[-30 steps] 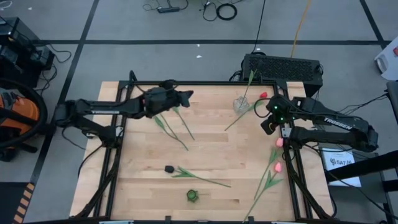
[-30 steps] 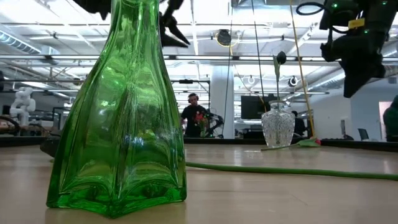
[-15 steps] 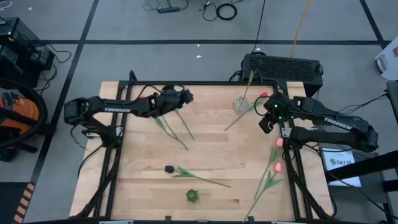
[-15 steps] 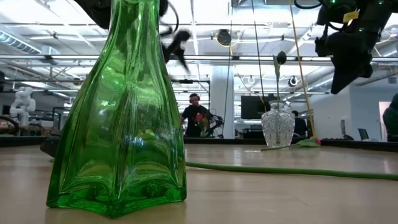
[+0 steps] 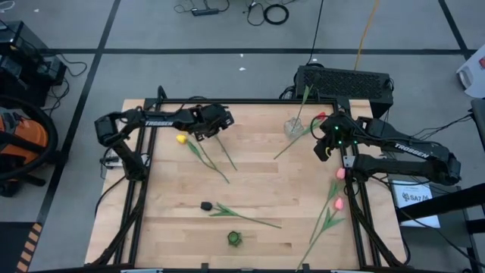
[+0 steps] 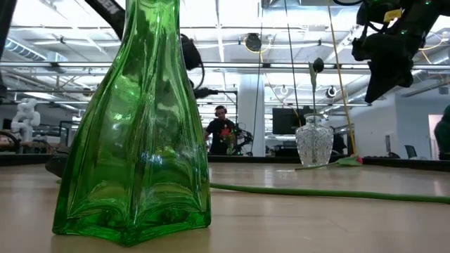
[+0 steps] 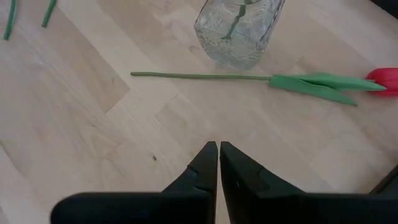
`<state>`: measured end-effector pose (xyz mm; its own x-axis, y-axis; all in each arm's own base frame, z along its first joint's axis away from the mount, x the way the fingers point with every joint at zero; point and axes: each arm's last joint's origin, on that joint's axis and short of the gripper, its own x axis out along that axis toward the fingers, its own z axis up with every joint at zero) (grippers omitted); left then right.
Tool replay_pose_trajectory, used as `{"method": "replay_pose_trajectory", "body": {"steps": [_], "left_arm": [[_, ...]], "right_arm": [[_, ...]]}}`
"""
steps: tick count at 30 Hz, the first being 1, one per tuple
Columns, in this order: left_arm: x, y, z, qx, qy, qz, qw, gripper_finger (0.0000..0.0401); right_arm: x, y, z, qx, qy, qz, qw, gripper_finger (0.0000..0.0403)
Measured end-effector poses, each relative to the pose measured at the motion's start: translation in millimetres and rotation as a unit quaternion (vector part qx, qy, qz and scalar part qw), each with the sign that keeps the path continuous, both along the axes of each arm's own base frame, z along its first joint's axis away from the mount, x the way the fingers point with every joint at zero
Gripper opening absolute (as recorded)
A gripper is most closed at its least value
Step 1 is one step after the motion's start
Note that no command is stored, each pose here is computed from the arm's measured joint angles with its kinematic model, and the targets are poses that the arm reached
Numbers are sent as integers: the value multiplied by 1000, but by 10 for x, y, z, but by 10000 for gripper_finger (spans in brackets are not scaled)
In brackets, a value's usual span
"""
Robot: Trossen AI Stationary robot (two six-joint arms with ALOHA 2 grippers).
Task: Sort flowers into vase by color
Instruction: Put the top yellow flower into the green vase
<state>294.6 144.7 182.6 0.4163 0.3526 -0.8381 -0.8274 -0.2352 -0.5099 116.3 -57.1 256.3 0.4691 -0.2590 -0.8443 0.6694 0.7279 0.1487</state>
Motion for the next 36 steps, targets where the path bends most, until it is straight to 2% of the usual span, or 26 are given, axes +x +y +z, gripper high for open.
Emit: {"method": "replay_pose_trajectory", "body": {"steps": [7,11,25,29,34,36], "left_arm": [[97,52,-59,-34,71,-11,997,184],[37,59,-164,-83,109,-13,991,184],[95,136,-540,-138,134,-21,981,178],[81,134,-558,-126,150,-17,980,128],[81,122,-572,-109,164,-33,980,22],[95,99,-574,-98,170,-38,980,12]], "right_arm": [[0,0,-1,2,-1,-4,1000,12],[-1,0,-1,5,-2,-8,1000,12],[-1,0,-1,5,-2,-8,1000,12],[-1,-1,-1,2,0,-8,1000,12],[5,-4,-54,0,3,-3,1000,12],[3,-3,-127,4,10,-3,1000,12]]}}
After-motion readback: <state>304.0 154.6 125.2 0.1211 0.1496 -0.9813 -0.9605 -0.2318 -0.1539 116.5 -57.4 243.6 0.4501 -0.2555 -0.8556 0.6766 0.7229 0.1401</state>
